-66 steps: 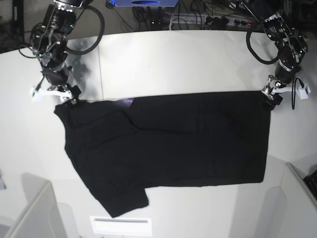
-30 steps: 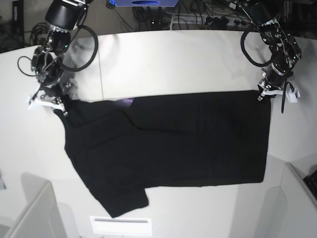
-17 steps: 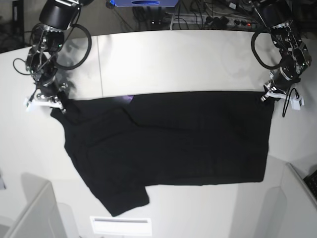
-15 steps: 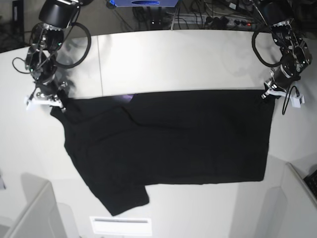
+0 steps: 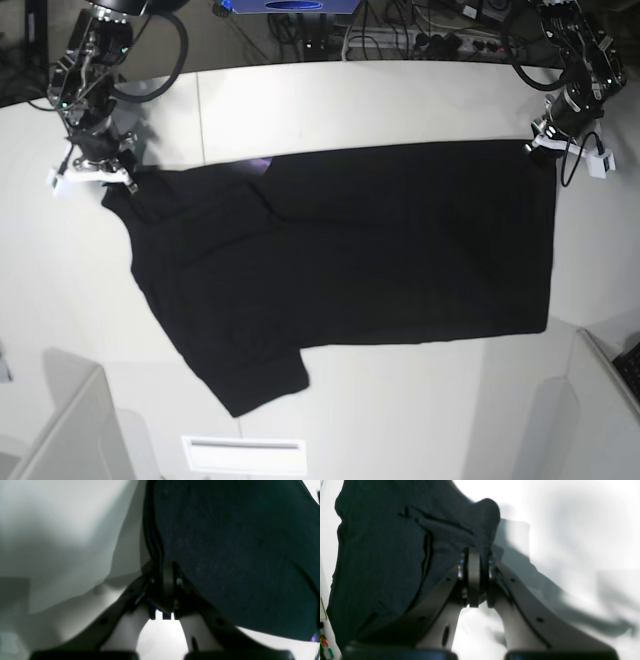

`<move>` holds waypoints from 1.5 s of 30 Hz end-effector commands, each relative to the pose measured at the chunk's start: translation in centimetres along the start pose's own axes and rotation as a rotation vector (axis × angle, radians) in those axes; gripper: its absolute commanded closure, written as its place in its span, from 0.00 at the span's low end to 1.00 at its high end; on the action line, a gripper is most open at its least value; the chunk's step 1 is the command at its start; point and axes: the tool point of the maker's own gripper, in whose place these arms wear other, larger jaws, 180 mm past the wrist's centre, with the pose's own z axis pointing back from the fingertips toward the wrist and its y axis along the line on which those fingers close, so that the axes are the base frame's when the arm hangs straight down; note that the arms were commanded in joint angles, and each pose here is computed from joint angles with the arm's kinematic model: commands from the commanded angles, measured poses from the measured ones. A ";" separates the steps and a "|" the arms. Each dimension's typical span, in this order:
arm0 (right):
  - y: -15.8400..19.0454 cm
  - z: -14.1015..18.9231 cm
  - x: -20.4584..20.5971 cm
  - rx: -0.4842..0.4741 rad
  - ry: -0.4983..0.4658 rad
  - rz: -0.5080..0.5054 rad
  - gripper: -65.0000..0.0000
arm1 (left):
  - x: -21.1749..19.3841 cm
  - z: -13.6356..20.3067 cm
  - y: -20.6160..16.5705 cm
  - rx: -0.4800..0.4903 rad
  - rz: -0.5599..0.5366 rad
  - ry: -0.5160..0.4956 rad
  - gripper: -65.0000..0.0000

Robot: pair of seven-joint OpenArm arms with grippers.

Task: Fold the T-shirt properly
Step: 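Drag the shirt further toward the arm bases with both grippers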

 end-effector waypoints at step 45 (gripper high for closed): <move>-5.0 9.1 -4.5 -0.051 0.073 -0.029 1.00 | -4.5 5.0 3.1 0.085 -0.093 0.102 1.00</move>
